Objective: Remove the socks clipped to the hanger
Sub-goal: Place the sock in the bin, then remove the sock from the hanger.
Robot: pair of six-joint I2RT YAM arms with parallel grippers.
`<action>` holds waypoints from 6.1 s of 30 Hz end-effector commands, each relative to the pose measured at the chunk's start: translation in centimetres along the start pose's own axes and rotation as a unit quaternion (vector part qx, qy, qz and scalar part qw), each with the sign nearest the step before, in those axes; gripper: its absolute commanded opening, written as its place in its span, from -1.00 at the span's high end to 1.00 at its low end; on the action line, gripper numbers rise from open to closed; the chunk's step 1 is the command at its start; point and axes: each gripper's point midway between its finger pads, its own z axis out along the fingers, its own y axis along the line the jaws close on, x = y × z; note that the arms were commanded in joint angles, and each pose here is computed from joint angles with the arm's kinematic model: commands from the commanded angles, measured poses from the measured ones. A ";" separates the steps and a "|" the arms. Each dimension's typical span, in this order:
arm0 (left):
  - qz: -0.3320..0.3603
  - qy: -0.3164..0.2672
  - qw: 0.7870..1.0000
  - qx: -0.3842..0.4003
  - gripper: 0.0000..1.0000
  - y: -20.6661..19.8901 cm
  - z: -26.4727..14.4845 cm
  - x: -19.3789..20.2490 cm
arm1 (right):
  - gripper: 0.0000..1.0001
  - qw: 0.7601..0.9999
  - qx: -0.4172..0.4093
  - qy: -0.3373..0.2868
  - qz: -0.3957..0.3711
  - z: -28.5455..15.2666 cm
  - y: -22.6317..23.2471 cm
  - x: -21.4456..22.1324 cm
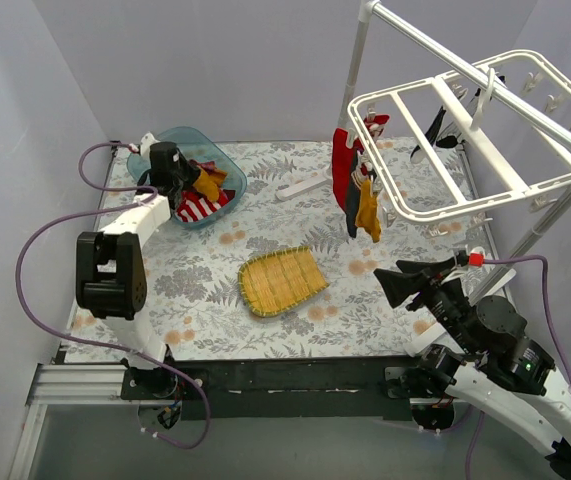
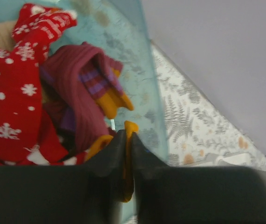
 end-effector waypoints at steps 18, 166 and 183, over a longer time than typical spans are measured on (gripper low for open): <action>0.036 -0.056 0.998 0.005 -0.96 -1.7 -1.5 -7.6 | -0.46 0.999 -0.009 -0.021 0.027 -0.5 0.6 -1.6; 0.229 0.002 0.878 0.420 0.29 -32.7 -38.1 13.6 | 0.97 0.983 -0.134 -0.117 -0.038 10.9 6.3 -4.9; 0.201 -0.006 0.879 0.432 0.28 -32.5 -40.9 10.8 | 0.97 0.985 -0.123 -0.118 -0.032 11.4 6.2 -5.3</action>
